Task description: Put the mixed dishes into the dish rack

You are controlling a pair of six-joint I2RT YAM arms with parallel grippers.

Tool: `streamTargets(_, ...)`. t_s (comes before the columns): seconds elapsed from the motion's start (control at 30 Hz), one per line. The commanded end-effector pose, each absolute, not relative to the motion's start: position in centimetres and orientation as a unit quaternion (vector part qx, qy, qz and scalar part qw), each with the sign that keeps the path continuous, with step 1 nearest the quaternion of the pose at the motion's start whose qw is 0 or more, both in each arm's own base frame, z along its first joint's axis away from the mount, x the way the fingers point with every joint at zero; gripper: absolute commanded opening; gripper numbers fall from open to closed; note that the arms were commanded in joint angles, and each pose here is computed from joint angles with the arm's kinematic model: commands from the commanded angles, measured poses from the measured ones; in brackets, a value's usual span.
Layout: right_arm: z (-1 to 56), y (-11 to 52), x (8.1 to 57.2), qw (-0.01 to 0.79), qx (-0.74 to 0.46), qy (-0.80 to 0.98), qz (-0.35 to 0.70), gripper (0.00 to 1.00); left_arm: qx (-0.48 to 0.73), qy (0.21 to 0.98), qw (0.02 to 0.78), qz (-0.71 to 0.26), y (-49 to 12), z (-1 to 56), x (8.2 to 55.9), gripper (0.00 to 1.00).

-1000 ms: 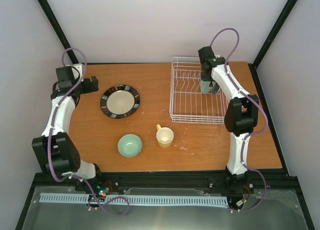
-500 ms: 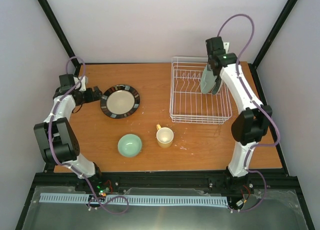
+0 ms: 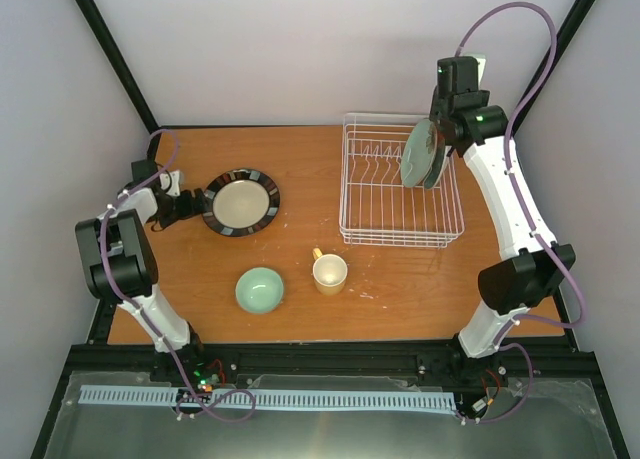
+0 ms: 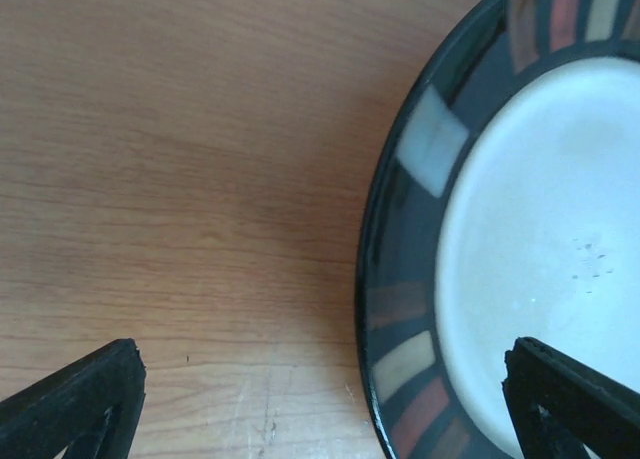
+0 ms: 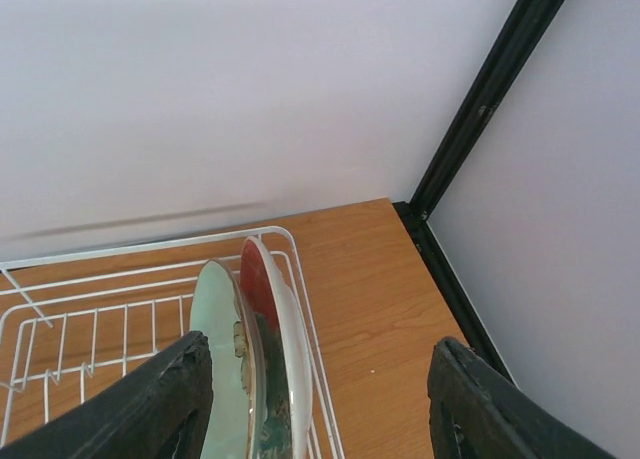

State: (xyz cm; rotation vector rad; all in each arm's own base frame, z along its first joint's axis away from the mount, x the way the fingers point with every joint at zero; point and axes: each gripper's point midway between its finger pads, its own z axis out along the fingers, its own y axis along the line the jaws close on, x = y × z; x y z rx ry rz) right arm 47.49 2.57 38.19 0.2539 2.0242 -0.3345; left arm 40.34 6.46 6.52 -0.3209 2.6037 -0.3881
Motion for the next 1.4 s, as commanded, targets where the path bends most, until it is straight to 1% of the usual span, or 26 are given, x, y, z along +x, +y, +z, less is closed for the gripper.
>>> streamTargets(0.0, 39.3, 3.1, 47.2, 0.523, 0.096, 0.837, -0.126, 0.59, -0.116, 0.954, 0.238, -0.14, 6.9, 5.9, 41.1, 0.96)
streamTargets(0.03, 39.3, 3.2, 47.1, 0.522, 0.094, 0.838, -0.125, 0.59, -0.115, 0.954, 0.237, -0.144, 6.8, 5.8, 41.3, 0.93)
streamTargets(0.07, 39.4, 3.2, 47.1, 0.523, 0.092, 0.838, -0.124, 0.59, -0.114, 0.954, 0.235, -0.149, 6.7, 5.6, 41.4, 0.86)
streamTargets(0.13, 39.4, 3.2, 47.0, 0.522, 0.09, 0.839, -0.124, 0.59, -0.112, 0.953, 0.232, -0.158, 6.6, 5.3, 41.7, 0.66)
streamTargets(0.2, 39.3, 3.2, 46.9, 0.521, 0.089, 0.84, -0.125, 0.59, -0.112, 0.953, 0.231, -0.164, 6.6, 5.1, 41.9, 0.42)
streamTargets(0.23, 39.3, 3.2, 46.9, 0.52, 0.089, 0.84, -0.124, 0.59, -0.112, 0.952, 0.231, -0.167, 6.6, 5.1, 42.0, 0.37)
streamTargets(0.3, 39.0, 3.3, 46.9, 0.518, 0.087, 0.842, -0.124, 0.59, -0.111, 0.951, 0.233, -0.173, 6.6, 5.2, 42.2, 0.37)
streamTargets(0.4, 38.8, 3.3, 46.9, 0.516, 0.086, 0.844, -0.122, 0.59, -0.111, 0.949, 0.231, -0.185, 6.4, 5.0, 42.1, 0.41)
streamTargets(0.67, 38.9, 3.5, 47.0, 0.516, 0.082, 0.845, -0.118, 0.59, -0.105, 0.937, 0.216, -0.252, 4.7, 3.7, 42.1, 0.39)
streamTargets(0.87, 38.5, 3.6, 47.1, 0.512, 0.081, 0.847, -0.117, 0.59, -0.101, 0.929, 0.211, -0.286, 3.8, 3.4, 42.3, 0.28)
streamTargets(1.0, 38.5, 3.9, 47.2, 0.512, 0.079, 0.848, -0.113, 0.59, -0.099, 0.927, 0.21, -0.294, 3.6, 3.5, 42.3, 0.16)
streamTargets(1.1, 38.3, 3.9, 47.4, 0.509, 0.079, 0.85, -0.11, 0.59, -0.098, 0.926, 0.209, -0.297, 3.5, 3.5, 42.4, 0.02)
streamTargets(1.13, 38.3, 4.0, 47.4, 0.509, 0.078, 0.851, -0.109, 0.59, -0.097, 0.926, 0.21, -0.297, 3.5, 3.7, 42.4, 0.01)
streamTargets(1.37, 37.9, 4.8, 47.7, 0.507, 0.071, 0.854, -0.092, 0.58, -0.089, 0.925, 0.232, -0.288, 3.8, 6.4, 43.1, 0.01)
